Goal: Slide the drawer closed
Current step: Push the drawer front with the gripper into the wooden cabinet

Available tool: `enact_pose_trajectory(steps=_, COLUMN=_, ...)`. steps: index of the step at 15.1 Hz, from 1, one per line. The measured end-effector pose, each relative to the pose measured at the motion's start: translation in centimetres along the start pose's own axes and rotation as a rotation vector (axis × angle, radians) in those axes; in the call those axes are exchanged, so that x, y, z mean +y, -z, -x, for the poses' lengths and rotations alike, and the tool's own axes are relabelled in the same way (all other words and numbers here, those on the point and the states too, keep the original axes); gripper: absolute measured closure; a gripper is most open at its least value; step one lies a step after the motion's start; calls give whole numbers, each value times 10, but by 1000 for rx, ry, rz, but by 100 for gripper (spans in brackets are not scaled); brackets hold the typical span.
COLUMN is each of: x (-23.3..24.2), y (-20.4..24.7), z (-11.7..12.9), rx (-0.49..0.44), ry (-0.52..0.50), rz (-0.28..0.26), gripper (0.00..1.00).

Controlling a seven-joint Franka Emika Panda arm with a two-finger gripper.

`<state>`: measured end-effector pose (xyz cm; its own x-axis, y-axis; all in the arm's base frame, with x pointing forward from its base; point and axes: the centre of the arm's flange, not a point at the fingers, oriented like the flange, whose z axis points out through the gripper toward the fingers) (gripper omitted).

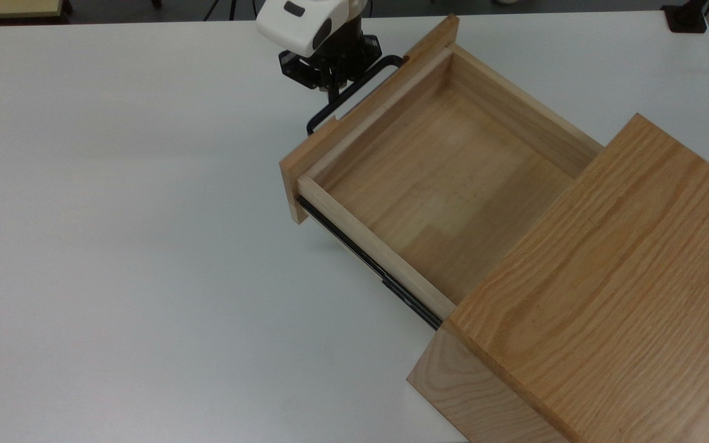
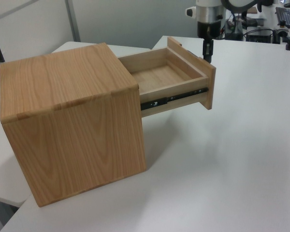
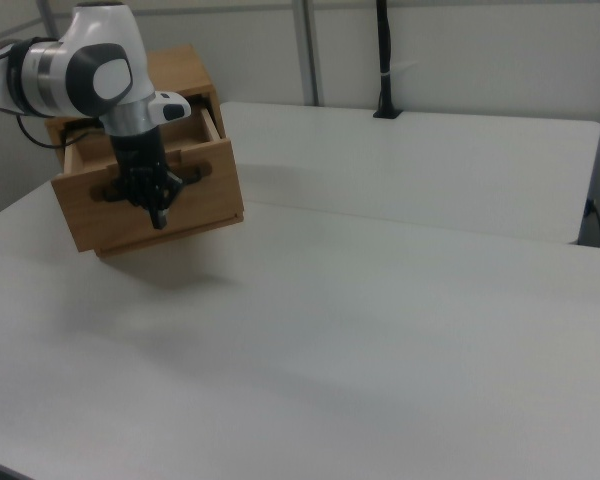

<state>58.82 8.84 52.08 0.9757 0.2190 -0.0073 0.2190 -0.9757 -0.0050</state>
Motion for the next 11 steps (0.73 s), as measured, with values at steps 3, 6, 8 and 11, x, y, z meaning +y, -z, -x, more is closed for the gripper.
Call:
enact_pose_trajectory(steps=3, x=-12, y=-7, z=-16, rx=46, ry=-152, rz=-12, gripper=100)
enact_pose_trajectory(steps=6, x=-33, y=-9, z=-40, rx=103, ry=-314, rz=-40, gripper=100)
enact_pose_trajectory(steps=8, x=-54, y=-14, z=-55, rx=126, ry=-403, rz=-65, gripper=100)
enact_pose_trajectory(steps=11, x=-81, y=-18, z=-76, rx=156, ry=-516, rz=-96, gripper=100)
